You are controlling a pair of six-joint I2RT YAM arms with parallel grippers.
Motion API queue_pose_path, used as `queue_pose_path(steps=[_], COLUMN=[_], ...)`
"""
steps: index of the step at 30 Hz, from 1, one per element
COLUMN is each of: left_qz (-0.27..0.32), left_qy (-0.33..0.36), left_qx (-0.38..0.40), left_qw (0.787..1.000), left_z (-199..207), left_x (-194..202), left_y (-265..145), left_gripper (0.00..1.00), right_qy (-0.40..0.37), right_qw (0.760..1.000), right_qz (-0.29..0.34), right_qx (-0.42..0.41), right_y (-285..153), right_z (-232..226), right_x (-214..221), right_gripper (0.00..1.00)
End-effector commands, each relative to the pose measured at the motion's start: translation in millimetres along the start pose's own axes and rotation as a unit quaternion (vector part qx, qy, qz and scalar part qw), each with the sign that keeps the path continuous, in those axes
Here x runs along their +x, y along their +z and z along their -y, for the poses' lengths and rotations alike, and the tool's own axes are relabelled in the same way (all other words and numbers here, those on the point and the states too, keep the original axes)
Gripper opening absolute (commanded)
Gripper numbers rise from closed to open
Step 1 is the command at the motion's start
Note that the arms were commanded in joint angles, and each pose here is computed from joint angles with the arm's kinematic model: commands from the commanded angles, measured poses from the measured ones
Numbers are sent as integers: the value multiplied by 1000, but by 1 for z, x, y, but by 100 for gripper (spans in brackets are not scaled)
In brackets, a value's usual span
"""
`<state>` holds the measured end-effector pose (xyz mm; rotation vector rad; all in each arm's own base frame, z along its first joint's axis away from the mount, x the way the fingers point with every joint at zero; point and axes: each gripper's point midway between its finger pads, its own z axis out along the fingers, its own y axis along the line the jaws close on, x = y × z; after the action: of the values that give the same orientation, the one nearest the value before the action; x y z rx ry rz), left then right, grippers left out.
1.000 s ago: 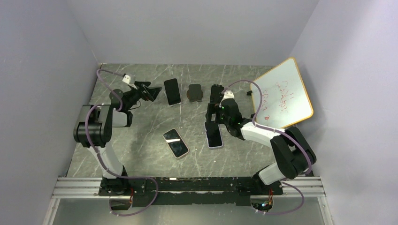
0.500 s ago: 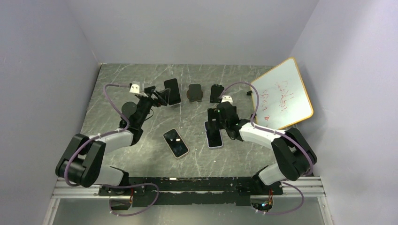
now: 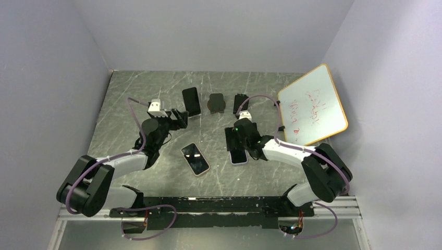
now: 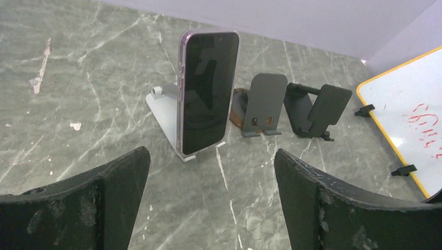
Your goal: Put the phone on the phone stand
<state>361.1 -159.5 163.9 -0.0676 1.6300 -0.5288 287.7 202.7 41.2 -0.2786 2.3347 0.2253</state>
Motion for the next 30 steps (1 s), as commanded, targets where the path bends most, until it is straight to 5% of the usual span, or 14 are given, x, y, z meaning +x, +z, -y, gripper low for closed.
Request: queue_pose_path(steps=[1, 23, 30], left_qz=[-16, -64, -77], left_qy=[-1, -7, -11], left_qx=[0, 28, 39], left_qw=[1000, 998, 996], left_z=[1, 15, 23], left_x=[12, 42, 51], left_y=[2, 14, 16], left_gripper=[93, 92, 92], right_qy=[-1, 2, 6], right_qw=[999, 995, 994], right_qz=[-17, -94, -105], right_qx=[28, 32, 35], right_y=[0, -4, -7], right_z=[6, 4, 4], right_x=[9, 68, 79], right_gripper=[100, 100, 79])
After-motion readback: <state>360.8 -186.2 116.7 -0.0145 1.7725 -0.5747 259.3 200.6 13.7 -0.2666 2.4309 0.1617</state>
